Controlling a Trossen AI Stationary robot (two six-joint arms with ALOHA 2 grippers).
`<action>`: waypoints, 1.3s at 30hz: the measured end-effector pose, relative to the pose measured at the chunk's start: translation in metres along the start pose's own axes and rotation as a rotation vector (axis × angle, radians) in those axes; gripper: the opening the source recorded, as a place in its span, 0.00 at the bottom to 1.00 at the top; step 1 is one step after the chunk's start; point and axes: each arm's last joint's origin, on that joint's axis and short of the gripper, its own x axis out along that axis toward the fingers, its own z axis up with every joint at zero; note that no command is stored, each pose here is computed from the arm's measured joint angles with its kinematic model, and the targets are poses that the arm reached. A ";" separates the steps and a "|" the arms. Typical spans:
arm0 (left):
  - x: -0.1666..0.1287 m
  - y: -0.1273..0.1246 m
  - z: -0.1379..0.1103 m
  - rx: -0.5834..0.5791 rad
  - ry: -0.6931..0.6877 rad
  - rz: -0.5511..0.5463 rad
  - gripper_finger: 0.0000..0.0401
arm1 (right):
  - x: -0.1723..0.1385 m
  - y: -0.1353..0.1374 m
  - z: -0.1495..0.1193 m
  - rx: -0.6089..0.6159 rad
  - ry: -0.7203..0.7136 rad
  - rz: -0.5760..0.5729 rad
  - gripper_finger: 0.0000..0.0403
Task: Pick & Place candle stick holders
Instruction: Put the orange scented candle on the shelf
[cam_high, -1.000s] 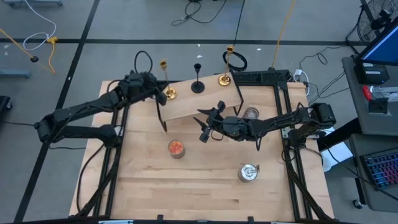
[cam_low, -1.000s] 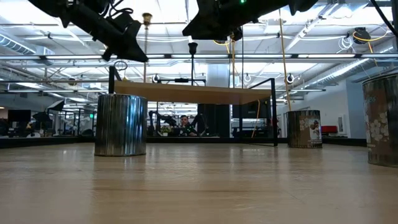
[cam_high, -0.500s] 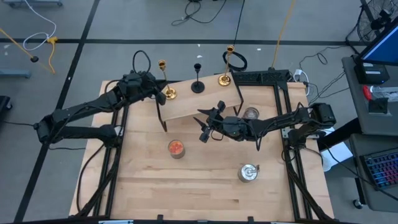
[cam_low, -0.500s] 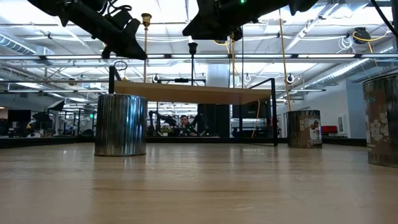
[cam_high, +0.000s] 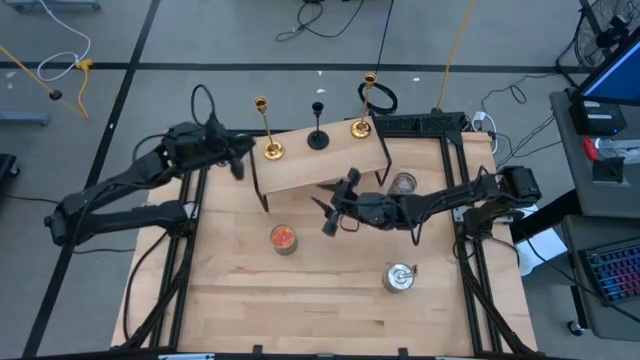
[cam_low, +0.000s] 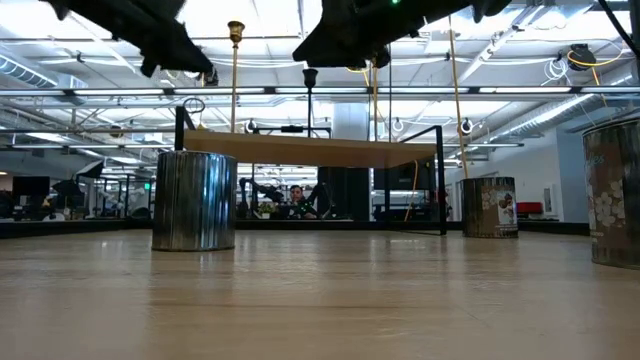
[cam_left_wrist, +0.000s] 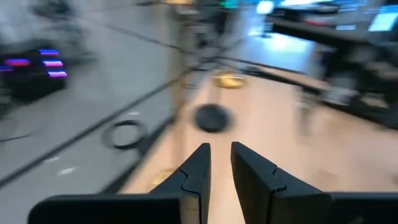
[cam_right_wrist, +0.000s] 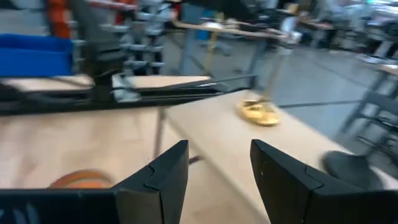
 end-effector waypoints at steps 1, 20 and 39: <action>-0.004 -0.002 0.000 -0.003 0.003 -0.063 0.17 | -0.002 0.004 0.000 -0.003 -0.001 0.034 0.42; -0.043 -0.092 -0.027 0.297 0.150 -0.818 0.17 | -0.044 0.065 -0.004 -0.020 0.024 0.310 0.42; -0.003 -0.167 -0.089 0.512 0.493 -0.748 0.17 | -0.046 0.067 -0.005 -0.018 0.031 0.318 0.42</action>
